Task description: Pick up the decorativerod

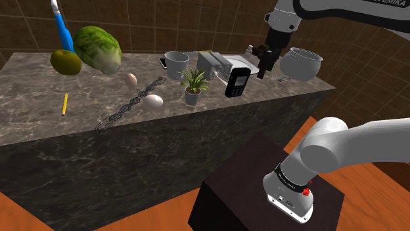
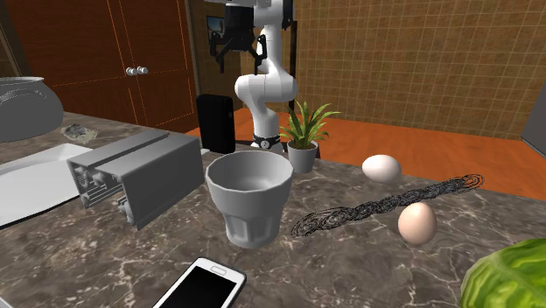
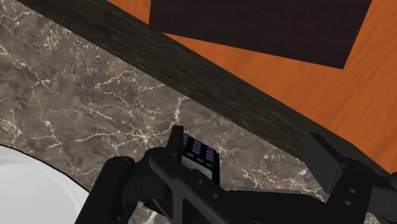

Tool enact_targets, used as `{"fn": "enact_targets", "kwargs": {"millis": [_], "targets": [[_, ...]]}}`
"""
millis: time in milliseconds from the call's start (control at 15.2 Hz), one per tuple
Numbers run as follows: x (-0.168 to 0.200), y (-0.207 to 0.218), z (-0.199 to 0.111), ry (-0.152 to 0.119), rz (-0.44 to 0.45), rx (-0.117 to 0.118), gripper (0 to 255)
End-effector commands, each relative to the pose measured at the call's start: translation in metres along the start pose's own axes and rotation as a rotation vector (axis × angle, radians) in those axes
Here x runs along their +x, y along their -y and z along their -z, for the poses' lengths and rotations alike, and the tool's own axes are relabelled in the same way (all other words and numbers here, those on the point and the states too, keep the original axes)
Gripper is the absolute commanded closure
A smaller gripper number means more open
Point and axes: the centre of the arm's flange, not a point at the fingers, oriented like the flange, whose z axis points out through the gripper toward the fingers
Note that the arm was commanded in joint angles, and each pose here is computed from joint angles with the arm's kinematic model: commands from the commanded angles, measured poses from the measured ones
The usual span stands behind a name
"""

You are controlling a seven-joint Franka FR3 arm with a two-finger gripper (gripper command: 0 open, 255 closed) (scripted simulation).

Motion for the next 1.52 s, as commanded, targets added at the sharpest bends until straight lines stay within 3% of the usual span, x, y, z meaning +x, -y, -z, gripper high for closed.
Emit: {"fn": "enact_targets", "kwargs": {"millis": [0,726,1452], "targets": [[0.000,0.000,0.000,0.000,0.000,0.000,0],[0.071,0.115,-0.033,-0.010,-0.273,0.038,0],[0.170,0.208,-0.061,-0.020,-0.547,0.075,0]]}}
